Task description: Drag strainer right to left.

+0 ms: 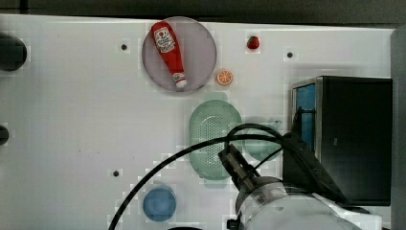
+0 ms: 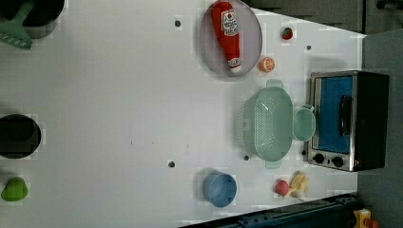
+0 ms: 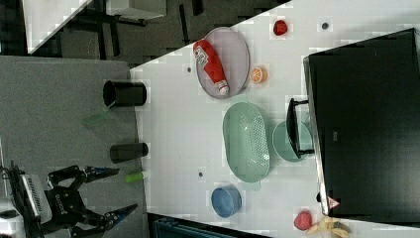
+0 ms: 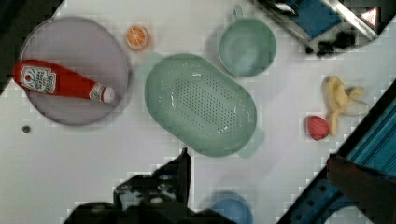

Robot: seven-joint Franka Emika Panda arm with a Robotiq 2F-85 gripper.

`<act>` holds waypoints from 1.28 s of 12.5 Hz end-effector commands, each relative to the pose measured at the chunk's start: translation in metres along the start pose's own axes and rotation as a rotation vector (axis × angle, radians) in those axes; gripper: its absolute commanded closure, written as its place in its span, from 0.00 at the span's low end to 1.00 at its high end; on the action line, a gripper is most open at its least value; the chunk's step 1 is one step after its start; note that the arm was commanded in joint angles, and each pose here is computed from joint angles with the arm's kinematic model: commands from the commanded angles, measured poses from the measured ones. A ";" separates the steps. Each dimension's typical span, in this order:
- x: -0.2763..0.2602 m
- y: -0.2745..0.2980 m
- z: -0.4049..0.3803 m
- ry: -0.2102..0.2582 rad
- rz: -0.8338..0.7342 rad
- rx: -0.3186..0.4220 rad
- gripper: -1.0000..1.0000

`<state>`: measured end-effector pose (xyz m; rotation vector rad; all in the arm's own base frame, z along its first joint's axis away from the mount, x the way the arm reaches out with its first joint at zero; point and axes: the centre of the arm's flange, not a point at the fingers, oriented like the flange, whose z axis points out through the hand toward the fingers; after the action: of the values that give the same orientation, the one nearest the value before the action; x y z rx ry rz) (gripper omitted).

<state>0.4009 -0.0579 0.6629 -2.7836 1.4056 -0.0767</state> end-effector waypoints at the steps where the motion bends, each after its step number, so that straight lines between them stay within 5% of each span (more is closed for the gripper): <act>1: 0.010 -0.034 0.119 -0.114 -0.052 -0.141 0.00; 8: 0.015 -0.053 0.283 -0.035 0.274 -0.085 0.00; 16: 0.003 -0.070 0.441 -0.024 0.527 -0.103 0.00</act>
<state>0.4782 -0.0184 0.2252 -2.4851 2.0069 0.0789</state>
